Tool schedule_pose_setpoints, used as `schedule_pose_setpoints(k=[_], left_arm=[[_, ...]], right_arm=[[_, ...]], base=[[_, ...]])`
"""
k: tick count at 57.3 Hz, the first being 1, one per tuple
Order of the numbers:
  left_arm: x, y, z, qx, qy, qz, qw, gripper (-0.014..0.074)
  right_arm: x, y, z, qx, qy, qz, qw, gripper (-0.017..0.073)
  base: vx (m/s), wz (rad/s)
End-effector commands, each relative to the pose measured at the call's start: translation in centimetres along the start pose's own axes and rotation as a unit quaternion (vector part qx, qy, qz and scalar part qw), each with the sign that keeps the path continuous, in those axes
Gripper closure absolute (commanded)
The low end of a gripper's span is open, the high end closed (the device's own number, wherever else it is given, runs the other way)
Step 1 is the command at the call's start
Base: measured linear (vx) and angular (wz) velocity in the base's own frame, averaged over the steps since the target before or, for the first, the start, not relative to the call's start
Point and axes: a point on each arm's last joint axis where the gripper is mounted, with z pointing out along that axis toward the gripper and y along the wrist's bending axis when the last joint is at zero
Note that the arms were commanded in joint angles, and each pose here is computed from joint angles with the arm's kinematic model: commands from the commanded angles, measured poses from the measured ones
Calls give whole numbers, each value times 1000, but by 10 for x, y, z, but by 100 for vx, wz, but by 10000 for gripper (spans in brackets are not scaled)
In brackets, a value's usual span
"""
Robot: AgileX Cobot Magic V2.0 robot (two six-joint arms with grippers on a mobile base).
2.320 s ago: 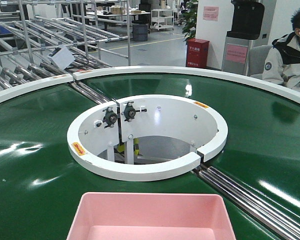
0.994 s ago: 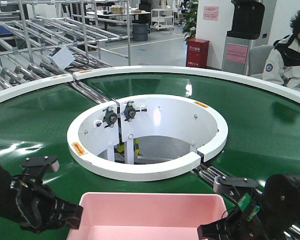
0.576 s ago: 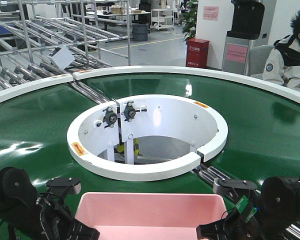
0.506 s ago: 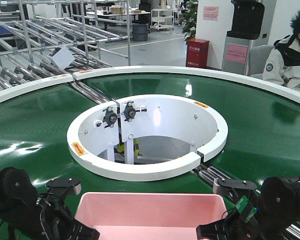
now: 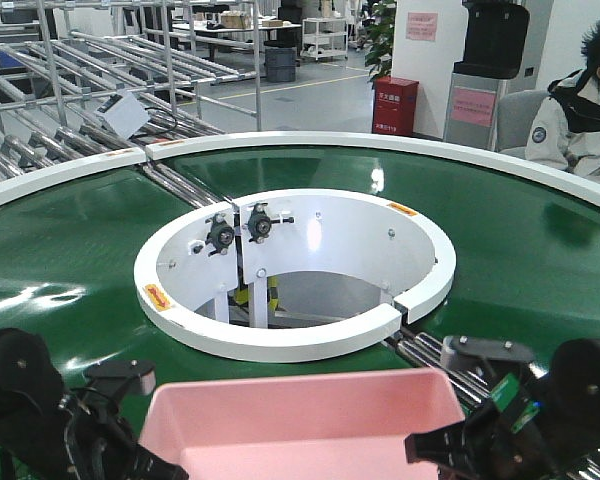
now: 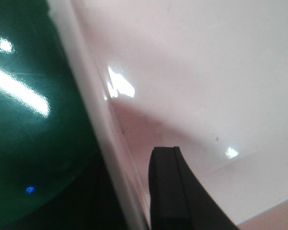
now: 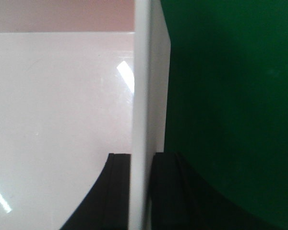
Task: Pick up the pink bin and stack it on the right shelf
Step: 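Close both grippers on the bin walls and lift the pink bin, then hold the pink bin with both grippers while the base drives to the table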
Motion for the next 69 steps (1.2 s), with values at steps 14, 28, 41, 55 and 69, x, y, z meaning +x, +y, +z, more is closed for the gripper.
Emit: schedule_pose_setpoints(k=[14, 28, 41, 55, 69], left_arm=[[9, -41, -109, 33, -200, 8, 979, 599], [21, -54, -152, 47, -262, 1, 964, 599], [19, -62, -169, 56, -266, 13, 962, 596], [19, -62, -169, 56, -267, 14, 962, 595], [19, -62, -169, 56, -266, 14, 962, 595]], right_arm=[[-22, 22, -114, -67, -153, 2, 986, 569], [-18, 24, -141, -72, -172, -8, 982, 568], [-11, 25, -156, -86, -185, -5, 979, 568], [-11, 25, -156, -85, -183, -5, 979, 568], [-11, 25, -156, -85, -183, -5, 979, 568]], base=[[0, 0], [0, 0], [0, 0], [0, 0], [0, 0]])
